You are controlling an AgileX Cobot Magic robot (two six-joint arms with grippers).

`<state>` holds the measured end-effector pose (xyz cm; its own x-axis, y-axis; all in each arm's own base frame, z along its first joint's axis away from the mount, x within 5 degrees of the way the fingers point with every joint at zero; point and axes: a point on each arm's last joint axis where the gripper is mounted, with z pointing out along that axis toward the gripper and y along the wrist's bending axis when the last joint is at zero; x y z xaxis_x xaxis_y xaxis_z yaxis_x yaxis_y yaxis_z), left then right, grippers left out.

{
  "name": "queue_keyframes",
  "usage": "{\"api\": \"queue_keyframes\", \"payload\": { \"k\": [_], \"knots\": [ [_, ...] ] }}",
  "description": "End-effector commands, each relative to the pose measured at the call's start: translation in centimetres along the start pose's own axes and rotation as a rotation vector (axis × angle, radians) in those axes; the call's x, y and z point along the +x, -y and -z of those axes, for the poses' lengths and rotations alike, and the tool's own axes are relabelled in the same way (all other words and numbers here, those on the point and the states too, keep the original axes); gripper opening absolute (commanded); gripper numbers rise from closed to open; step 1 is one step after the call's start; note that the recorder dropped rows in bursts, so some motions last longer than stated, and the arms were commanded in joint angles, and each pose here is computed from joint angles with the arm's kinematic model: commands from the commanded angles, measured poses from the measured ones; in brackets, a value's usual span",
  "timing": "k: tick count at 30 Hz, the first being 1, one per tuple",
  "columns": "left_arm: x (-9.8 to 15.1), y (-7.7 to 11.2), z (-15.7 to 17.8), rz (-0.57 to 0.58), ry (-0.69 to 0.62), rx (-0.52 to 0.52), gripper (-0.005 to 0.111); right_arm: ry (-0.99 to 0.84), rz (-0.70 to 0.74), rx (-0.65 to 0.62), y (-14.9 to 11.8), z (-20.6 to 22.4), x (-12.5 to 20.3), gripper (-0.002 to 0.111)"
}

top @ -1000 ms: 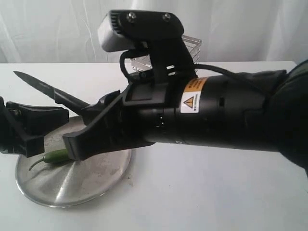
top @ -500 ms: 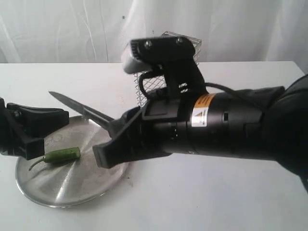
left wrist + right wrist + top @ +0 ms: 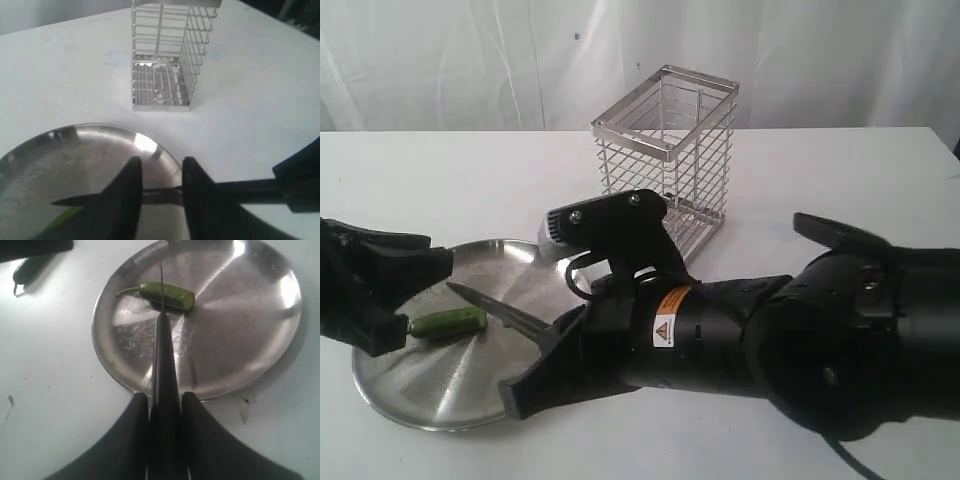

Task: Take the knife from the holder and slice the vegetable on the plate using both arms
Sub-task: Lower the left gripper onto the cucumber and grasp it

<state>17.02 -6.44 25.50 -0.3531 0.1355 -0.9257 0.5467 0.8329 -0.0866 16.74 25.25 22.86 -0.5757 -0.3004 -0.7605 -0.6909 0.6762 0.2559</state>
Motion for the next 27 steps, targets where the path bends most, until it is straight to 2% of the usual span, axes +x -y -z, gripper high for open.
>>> {"api": "queue_keyframes", "payload": {
  "k": [1,3,5,6,10,11,15,17,21,23,27],
  "knots": [
    [1.2,0.0,-0.4,-0.159,-0.107,0.025,0.065,0.104,-0.062,0.023,1.0,-0.3,-0.9,0.000],
    [1.8,-0.1,-0.8,-0.208,-0.159,0.044,0.067,0.151,-0.121,0.041,1.7,-0.3,-1.5,0.000],
    [2.6,-0.5,-1.7,-0.248,-0.210,0.063,0.062,0.178,-0.161,0.055,2.2,-0.2,-1.8,0.000],
    [3.4,-0.8,-2.7,-0.304,-0.262,0.089,0.059,0.182,-0.163,0.057,2.3,-0.2,-1.9,0.000],
    [4.4,-2.1,-5.0,-0.346,-0.368,0.000,0.061,0.184,-0.162,0.058,2.3,0.0,-2.0,0.000],
    [4.3,-2.8,-5.8,-0.419,-0.396,-0.052,0.063,0.192,-0.159,0.055,2.3,0.2,-2.1,0.000],
    [3.2,-3.9,-7.7,-0.616,-0.416,-0.067,0.064,0.202,-0.133,0.053,2.2,0.6,-2.3,0.000],
    [2.7,-4.7,-8.6,-0.667,-0.431,-0.099,0.064,0.209,-0.133,0.051,2.1,0.8,-2.4,0.000],
    [3.4,-5.1,-9.8,-0.651,-0.469,-0.083,0.064,0.235,-0.130,0.042,2.0,1.5,-2.9,0.000],
    [3.5,-5.2,-9.9,-0.582,-0.467,-0.107,0.064,0.251,-0.129,0.036,1.9,2.0,-3.2,0.000],
    [3.5,-5.3,-9.9,-0.613,-0.468,-0.105,0.064,0.269,-0.128,0.029,1.7,2.5,-3.5,0.000]
  ]
}}
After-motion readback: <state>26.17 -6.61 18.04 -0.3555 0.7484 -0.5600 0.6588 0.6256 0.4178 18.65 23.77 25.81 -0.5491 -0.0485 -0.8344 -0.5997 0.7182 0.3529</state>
